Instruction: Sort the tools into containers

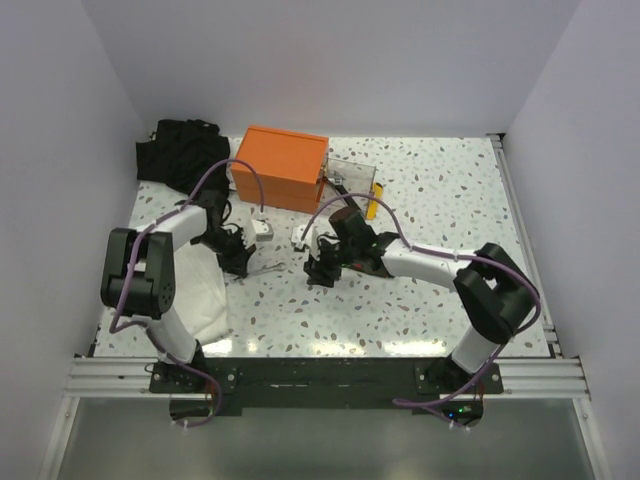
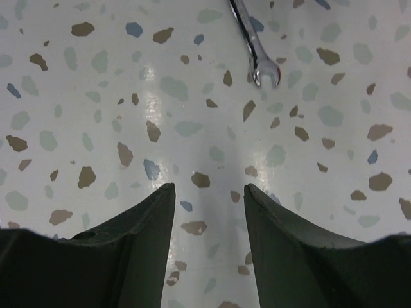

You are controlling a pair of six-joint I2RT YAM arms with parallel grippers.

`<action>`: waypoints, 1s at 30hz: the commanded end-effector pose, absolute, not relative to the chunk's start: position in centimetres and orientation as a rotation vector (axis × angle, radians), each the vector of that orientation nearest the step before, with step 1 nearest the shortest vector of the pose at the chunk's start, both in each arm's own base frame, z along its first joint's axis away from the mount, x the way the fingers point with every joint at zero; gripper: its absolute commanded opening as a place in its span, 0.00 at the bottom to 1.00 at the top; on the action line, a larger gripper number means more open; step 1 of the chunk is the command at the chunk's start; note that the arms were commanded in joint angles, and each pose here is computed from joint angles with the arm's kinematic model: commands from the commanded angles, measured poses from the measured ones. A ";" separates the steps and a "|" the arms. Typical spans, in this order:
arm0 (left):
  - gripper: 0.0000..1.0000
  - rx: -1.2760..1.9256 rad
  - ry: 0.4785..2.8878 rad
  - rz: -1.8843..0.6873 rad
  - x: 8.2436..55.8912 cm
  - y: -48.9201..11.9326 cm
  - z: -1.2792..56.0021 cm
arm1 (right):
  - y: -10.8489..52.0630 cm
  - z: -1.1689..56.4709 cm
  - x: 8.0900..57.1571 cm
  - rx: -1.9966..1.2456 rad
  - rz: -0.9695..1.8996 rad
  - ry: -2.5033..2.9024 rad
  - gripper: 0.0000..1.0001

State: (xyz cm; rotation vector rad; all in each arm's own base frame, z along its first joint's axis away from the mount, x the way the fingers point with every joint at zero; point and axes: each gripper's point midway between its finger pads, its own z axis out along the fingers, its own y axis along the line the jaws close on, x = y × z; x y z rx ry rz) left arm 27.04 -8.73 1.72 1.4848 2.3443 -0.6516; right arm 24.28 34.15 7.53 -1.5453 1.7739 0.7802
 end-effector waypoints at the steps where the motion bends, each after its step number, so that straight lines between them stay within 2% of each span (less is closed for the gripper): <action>1: 0.00 1.488 2.378 -1.008 23.3 -10.8 2.5 | 37.8 10.3 24.9 -1.611 0.772 1.547 0.52; 12: 0.00 1.381 2.348 -1.316 23.4 -13.2 4.9 | 41.5 8.3 22.2 -1.805 0.764 1.345 0.54; 24: 0.00 1.317 2.328 -1.447 23.0 -14.1 6.4 | 43.7 6.6 23.9 -1.793 0.631 1.322 0.53; 27: 0.00 1.315 2.326 -1.446 22.9 -14.1 6.5 | 43.9 6.4 24.5 -1.776 0.583 1.325 0.45; 30: 0.00 1.305 2.324 -1.452 22.9 -14.2 6.7 | 43.6 5.7 24.3 -1.805 0.569 1.323 0.45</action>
